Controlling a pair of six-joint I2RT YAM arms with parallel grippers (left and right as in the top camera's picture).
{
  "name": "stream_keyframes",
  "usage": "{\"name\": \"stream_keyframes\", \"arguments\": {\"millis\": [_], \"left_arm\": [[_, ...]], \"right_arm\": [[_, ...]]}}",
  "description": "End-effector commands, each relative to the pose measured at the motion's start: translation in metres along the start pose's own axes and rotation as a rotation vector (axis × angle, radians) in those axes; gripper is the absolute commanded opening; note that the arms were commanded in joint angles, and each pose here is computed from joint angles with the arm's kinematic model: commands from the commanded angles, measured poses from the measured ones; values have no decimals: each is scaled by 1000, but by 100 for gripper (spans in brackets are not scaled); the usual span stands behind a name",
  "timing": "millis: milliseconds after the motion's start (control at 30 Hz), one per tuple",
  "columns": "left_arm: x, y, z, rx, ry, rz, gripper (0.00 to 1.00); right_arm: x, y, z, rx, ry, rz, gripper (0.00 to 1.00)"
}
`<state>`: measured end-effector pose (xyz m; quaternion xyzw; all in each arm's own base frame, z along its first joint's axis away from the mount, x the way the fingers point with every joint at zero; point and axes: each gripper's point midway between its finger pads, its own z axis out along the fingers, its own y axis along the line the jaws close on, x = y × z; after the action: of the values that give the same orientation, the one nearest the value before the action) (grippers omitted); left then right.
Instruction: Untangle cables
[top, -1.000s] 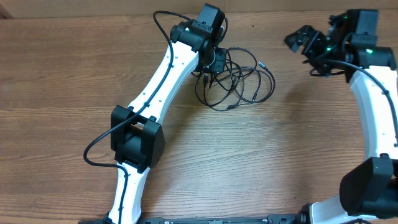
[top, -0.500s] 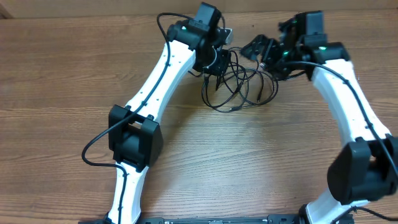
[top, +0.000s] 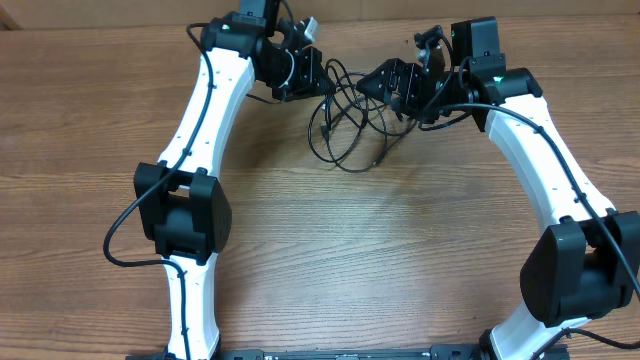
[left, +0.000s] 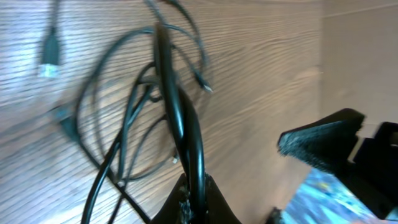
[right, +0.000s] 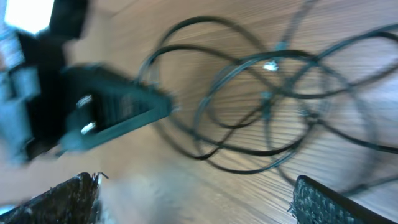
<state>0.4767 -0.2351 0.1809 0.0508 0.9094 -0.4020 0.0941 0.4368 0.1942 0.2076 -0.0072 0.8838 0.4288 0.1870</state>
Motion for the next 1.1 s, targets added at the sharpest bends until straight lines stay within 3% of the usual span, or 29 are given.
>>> {"name": "stream_keyframes", "arguments": {"millis": [0,733,1067], "left_arm": [[-2,-12,-13,116,4,-24,4],[3,3,-23,94,25,-116,4],[11,5,-23,85,55,-163,4]], "right_arm": [[5,27,-4,-156,38,-116,100],[7,27,-3,-153,43,-115,100],[9,9,-1,-56,41,-83,100]]}}
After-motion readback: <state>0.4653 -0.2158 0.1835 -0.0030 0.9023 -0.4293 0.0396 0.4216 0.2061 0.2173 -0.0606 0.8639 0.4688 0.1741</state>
